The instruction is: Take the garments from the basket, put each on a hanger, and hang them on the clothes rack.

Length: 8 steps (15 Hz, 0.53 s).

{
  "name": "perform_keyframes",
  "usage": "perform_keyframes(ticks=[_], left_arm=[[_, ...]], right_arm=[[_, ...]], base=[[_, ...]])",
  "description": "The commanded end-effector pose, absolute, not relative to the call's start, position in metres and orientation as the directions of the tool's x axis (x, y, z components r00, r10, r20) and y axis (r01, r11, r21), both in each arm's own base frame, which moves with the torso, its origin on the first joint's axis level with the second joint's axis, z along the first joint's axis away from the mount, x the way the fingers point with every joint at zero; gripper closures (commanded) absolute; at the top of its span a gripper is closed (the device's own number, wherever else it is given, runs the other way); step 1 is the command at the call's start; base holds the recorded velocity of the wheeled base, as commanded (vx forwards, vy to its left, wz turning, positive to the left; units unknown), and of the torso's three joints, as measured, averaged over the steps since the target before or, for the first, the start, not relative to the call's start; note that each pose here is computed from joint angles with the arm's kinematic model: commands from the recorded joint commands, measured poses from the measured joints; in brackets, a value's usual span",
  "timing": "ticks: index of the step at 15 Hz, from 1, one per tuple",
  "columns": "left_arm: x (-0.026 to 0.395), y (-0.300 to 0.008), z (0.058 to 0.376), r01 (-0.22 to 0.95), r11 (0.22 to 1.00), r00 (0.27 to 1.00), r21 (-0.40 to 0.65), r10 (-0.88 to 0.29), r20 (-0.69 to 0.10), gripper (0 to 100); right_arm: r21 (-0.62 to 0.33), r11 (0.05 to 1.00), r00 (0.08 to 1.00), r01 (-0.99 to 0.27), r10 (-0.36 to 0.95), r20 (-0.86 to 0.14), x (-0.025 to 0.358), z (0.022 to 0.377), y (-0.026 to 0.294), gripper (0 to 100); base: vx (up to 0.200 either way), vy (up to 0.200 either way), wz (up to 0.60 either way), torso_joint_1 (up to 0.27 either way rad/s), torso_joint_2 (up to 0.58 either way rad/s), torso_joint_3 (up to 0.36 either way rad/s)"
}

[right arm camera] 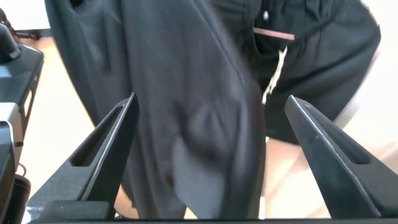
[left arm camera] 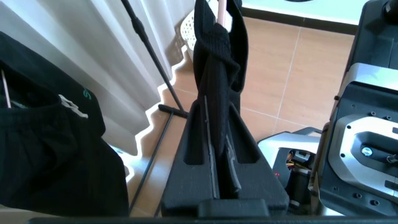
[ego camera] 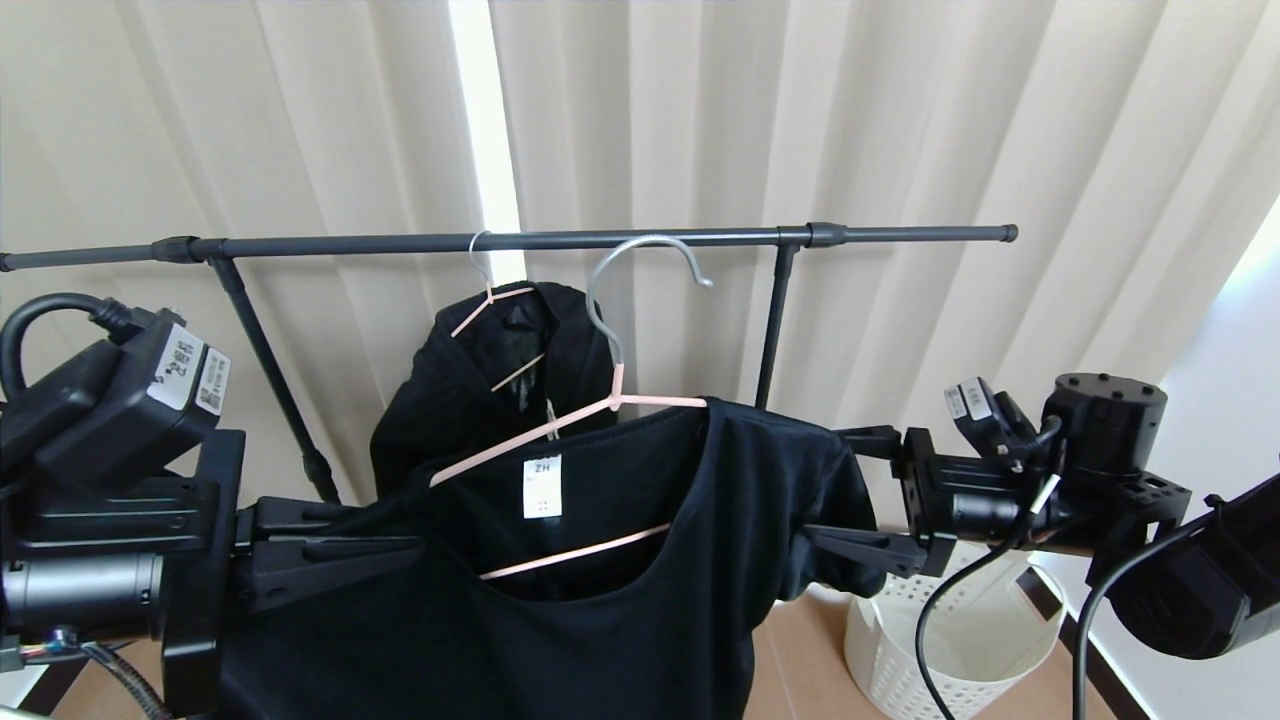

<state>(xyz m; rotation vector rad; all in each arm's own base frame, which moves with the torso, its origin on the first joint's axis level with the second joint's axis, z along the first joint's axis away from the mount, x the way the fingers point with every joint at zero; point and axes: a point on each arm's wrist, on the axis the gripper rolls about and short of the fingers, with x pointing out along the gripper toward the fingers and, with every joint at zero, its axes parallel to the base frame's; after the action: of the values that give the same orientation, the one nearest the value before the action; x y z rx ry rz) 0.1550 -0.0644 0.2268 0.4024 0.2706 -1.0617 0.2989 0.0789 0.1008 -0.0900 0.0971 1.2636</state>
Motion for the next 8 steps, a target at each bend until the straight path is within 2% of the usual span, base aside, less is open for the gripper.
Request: perform_keyframes(ticks=[1,4,7,8], left_arm=[[0.153,-0.064,0.228,0.885,0.424,0.466,0.194,-0.79,-0.399,100],[0.149,-0.063,0.233,0.879,0.434,0.477,0.198,-0.793,-0.379,100],[0.148,-0.063,0.232,0.879,0.436,0.477,0.195,-0.794,-0.376,100],[0.147,-0.063,0.231,0.879,0.439,0.477,0.186,-0.794,-0.377,100]], right_arm=[[0.014,0.3,0.296,-0.954,0.945,-0.138,0.304,0.09,0.079,0],[0.034,0.316,0.307,-0.948,0.939,-0.153,0.314,0.077,0.077,0],[0.006,0.334,0.329,-0.943,0.931,-0.158,0.32,0.072,0.07,0],[0.003,0.335,0.33,-0.942,0.931,-0.157,0.319,0.073,0.07,100]], base=[[0.0,0.0,0.0,0.0,0.0,0.0],[0.0,0.0,0.0,0.0,0.0,0.0],[0.0,0.0,0.0,0.0,0.0,0.0],[0.0,0.0,0.0,0.0,0.0,0.0]])
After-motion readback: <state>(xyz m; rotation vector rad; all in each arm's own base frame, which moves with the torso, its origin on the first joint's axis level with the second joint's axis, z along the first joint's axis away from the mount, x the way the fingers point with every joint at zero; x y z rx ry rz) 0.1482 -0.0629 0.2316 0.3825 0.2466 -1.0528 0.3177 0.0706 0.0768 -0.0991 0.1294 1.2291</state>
